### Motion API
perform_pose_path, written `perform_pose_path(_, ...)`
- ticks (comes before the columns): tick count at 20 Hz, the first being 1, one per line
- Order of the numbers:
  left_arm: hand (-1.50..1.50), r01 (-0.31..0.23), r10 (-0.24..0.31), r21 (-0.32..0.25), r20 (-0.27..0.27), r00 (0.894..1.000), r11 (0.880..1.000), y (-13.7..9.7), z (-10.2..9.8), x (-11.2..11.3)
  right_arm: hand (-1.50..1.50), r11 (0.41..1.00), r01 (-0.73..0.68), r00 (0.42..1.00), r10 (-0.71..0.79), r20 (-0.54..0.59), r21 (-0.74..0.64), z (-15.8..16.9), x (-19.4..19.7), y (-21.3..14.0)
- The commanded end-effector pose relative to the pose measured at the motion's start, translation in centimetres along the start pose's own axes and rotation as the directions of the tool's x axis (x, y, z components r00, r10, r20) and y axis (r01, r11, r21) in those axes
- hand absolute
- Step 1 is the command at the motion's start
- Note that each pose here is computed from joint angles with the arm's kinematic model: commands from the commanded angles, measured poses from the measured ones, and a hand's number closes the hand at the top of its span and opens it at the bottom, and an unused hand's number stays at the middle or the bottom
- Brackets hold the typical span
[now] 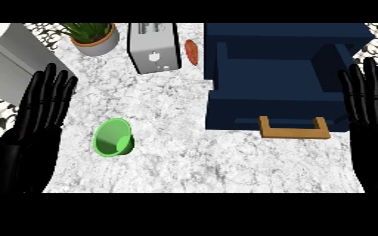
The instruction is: Pick up the cup, place it into the drawer and close the drawer
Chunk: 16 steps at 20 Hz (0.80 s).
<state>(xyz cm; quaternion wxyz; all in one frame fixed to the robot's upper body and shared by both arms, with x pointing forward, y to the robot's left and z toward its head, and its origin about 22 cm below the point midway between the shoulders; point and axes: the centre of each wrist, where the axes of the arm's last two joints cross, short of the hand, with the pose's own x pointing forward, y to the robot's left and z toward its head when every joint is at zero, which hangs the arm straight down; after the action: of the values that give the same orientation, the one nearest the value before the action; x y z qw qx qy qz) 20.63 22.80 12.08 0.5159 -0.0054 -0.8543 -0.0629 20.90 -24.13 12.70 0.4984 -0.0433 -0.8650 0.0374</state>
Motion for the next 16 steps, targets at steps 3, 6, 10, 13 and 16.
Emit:
perform_pose_path(3, -1.5, -0.025, 0.029, -0.078, 0.054, 0.998, 0.997, 3.9, 1.1, 0.6, -1.5, 0.998, 0.038, 0.998, -0.04, 0.04, 0.044, 0.3, 1.4, -0.5)
perform_pose_path(6, -1.5, -0.074, 0.087, -0.177, 0.069, 0.994, 0.981, 4.1, -0.3, 0.9, -1.5, 0.998, 0.049, 0.998, -0.051, 0.044, 0.04, -0.4, 1.6, 1.6)
perform_pose_path(10, -1.5, -0.282, 0.28, 0.017, -0.177, 0.943, 0.959, 2.9, 2.5, -2.8, -1.5, 0.98, 0.088, 0.99, -0.066, -0.124, 0.181, -0.8, -1.0, 1.0)
perform_pose_path(13, -1.5, -0.29, 0.291, 0.027, -0.15, 0.945, 0.957, 7.0, 3.0, -4.8, -1.5, 0.981, 0.064, 0.992, -0.044, -0.116, 0.182, -2.5, -1.4, 1.4)
perform_pose_path(16, -1.5, -0.26, 0.261, 0.035, -0.208, 0.943, 0.965, 7.1, 3.1, -5.7, -1.5, 0.978, 0.087, 0.993, -0.07, -0.095, 0.19, -2.3, -2.9, 0.0)
